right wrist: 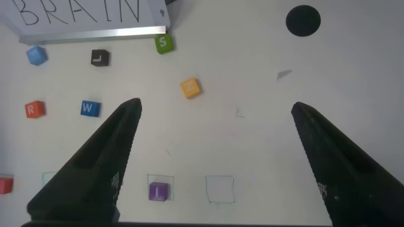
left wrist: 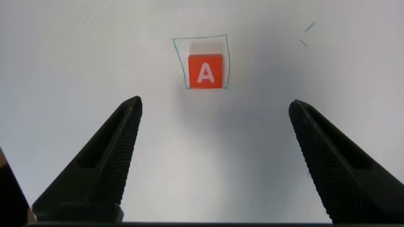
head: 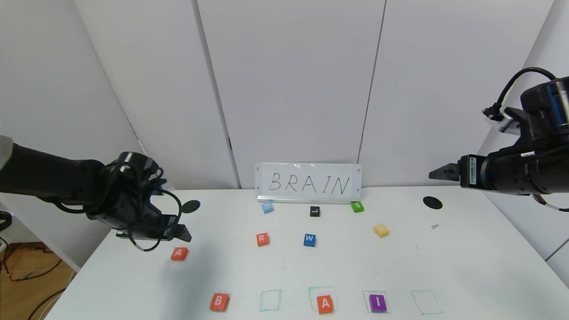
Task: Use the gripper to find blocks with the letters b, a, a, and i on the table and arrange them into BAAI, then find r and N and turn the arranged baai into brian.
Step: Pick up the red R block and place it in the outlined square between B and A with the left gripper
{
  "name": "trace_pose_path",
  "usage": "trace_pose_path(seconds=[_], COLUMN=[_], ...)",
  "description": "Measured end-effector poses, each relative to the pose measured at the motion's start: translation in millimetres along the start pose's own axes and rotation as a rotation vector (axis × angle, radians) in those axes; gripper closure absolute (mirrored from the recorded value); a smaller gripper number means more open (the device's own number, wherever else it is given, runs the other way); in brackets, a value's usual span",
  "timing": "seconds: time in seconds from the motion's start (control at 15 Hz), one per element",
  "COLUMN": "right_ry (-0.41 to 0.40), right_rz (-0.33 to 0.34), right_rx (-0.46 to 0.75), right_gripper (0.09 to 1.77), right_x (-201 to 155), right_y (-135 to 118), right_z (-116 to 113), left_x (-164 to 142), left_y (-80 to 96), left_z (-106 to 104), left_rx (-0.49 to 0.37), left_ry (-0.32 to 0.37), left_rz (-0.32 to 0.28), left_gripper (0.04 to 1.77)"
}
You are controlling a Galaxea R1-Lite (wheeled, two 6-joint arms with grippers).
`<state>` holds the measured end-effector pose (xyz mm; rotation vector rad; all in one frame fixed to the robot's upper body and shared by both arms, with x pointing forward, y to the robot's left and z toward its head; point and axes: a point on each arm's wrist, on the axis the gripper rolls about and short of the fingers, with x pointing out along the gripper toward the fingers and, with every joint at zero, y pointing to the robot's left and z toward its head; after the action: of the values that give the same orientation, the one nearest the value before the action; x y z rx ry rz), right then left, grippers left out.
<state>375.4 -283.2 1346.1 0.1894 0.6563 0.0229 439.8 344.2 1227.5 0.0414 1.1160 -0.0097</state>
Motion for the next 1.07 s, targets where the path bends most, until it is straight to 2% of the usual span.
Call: trace_pose_path(seconds=[0.27,0.6,0.8,1.07], right_ry=[-0.003,-0.007,-0.007,-0.007], right_rz=[0.008,0.01,0.01,0.006], right_rx=[0.0,0.0,0.0,0.0], right_gripper=[0.15,0.15,0.15,0.15], right_x=[-2,-4,-4,-3], right_y=[1,1,1,0], right_z=[0,1,1,1], left_x=[-33,-68,-70,-51], left_y=[-23.0,-65.9,-88.7,-115.5], left_z=[5,21,32,48], left_rx=[0.028,-0.008,-0.019,-0.056], left_ry=[-0.024,-0.049,-0.069,-0.079], left_rz=[-0.002,-0.059,-0.084,-0.05], left_gripper=[0.13,0.11,0.11,0.11])
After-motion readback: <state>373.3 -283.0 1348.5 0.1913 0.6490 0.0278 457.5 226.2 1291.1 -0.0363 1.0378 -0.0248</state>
